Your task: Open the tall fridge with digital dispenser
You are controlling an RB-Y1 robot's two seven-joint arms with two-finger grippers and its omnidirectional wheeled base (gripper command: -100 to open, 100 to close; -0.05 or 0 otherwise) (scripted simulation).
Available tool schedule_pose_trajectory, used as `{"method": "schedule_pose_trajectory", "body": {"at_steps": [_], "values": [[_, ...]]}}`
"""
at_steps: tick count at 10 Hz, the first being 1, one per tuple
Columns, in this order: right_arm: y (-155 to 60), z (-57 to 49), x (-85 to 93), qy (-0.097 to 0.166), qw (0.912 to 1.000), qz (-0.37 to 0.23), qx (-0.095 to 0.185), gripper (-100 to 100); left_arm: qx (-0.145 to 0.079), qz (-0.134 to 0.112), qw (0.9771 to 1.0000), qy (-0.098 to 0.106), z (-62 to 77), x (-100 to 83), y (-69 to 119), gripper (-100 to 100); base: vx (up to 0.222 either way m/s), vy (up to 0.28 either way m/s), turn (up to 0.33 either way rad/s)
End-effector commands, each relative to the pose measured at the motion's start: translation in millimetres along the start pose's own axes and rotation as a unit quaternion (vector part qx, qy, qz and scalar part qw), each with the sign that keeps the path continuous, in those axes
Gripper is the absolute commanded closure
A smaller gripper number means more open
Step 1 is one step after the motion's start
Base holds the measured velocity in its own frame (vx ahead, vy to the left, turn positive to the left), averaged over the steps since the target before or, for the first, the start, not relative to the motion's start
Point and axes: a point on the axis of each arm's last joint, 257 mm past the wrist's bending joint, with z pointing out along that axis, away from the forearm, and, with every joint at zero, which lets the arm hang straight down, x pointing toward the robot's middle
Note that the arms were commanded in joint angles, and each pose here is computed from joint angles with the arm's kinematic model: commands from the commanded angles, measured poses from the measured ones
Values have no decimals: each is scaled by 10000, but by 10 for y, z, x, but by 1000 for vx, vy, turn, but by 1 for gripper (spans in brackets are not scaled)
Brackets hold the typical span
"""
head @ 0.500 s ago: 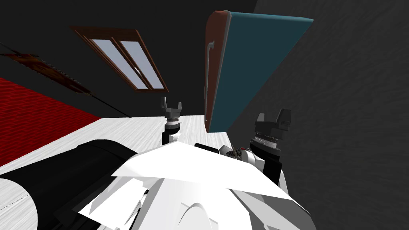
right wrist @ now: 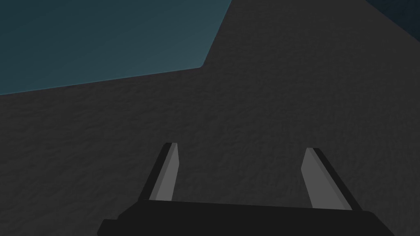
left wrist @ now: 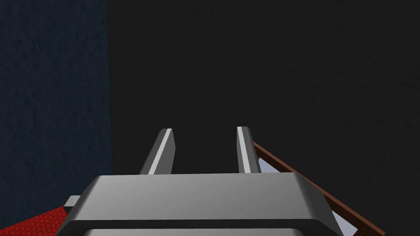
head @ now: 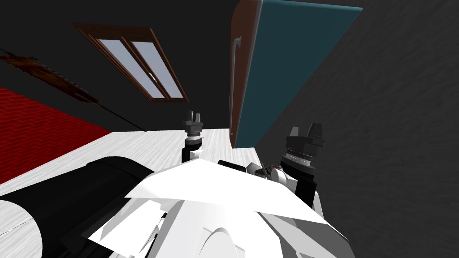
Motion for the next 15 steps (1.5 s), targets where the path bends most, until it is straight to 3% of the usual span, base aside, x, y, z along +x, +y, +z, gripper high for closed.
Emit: {"method": "schedule_pose_trajectory", "body": {"at_steps": [1, 4, 5, 8, 10, 11, 13, 14, 15], "values": [[0, 0, 0, 0, 10000, 0, 0, 0, 0, 0, 10000, 0, 0, 0, 0, 0, 0, 0, 0], [1, 0, 0, 0, 10000, 0, -1, 0, 1, 0, 10000, 0, 0, 0, 0, 0, 0, 0, 0], [-35, 12, 85, 277, 9992, -283, 29, -100, 1, 0, 10000, 0, 0, 0, 0, 0, 44, 33, -61], [-133, 26, 231, 772, 9927, -918, 91, -100, -3, 0, 10000, -1, -1, -1, 2, 0, 106, 79, -73], [-231, 32, 320, 1128, 9830, -1439, 138, -100, -3, 0, 10000, -1, -2, -1, 2, 0, 144, 108, -94], [-234, 29, 332, 1160, 9818, -1501, 132, -100, -3, 0, 10000, -2, -2, -1, 2, 0, 104, 73, -59], [-349, 34, 403, 1524, 9659, -2088, 163, -100, -3, 0, 10000, -1, -1, -1, 2, 0, 116, 81, -90], [-354, 28, 420, 1570, 9630, -2188, 150, -100, -3, 0, 10000, -1, -2, -1, 2, 0, 100, 85, -52], [-416, 31, 448, 1756, 9520, -2503, 153, -100, -3, 0, 10000, -1, -1, 0, 2, 0, 96, 90, -81]]}}
